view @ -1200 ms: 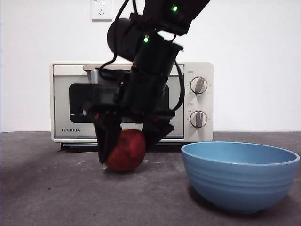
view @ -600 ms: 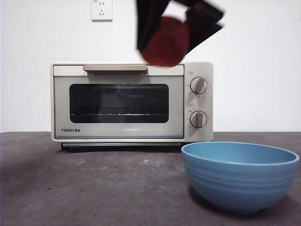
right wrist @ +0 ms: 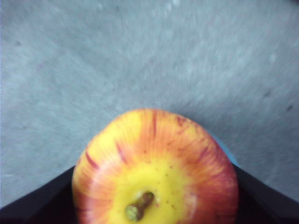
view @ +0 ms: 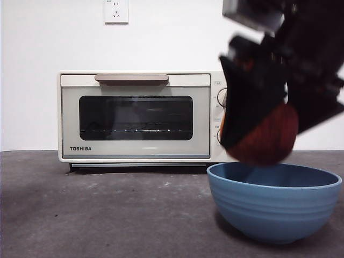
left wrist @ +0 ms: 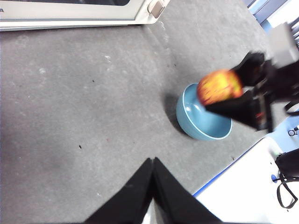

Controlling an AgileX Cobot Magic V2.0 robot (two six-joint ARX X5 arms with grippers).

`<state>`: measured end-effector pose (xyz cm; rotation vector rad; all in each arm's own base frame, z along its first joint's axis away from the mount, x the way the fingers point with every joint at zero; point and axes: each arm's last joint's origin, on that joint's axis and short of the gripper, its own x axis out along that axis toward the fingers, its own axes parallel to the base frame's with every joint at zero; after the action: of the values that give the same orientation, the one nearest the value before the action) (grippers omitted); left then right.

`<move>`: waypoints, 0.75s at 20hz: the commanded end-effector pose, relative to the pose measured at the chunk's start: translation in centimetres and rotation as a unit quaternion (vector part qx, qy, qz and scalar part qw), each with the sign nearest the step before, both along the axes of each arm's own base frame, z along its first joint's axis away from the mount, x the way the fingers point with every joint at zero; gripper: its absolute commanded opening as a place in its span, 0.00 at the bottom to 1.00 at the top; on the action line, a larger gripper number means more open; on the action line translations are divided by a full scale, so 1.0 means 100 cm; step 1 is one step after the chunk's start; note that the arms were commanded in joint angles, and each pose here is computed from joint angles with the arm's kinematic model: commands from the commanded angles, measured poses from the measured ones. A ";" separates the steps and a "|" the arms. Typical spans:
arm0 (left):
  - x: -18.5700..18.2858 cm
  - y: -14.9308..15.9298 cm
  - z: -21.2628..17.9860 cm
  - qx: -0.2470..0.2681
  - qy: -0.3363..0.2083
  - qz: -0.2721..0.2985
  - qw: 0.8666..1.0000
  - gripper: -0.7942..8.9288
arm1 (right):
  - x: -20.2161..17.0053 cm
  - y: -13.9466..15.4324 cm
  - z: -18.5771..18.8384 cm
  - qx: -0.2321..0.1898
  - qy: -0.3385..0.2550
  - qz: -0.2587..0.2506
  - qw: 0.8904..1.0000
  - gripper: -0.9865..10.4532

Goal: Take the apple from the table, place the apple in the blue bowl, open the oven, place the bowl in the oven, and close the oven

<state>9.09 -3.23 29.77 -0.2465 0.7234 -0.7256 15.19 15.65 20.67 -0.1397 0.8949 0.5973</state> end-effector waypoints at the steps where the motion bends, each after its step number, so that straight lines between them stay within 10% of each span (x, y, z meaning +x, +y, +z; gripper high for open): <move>1: 0.000 0.000 0.005 0.002 -0.013 -0.005 1.000 0.09 | 0.000 0.003 -0.013 0.002 0.008 -0.011 1.000 0.35; 15: 0.001 0.000 0.005 0.002 -0.014 -0.005 1.000 0.09 | 0.003 0.010 -0.040 -0.031 0.032 0.001 0.999 0.46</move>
<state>9.09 -3.23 29.77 -0.2462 0.7237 -0.7257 15.58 16.33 16.88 -0.1690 0.9632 0.5740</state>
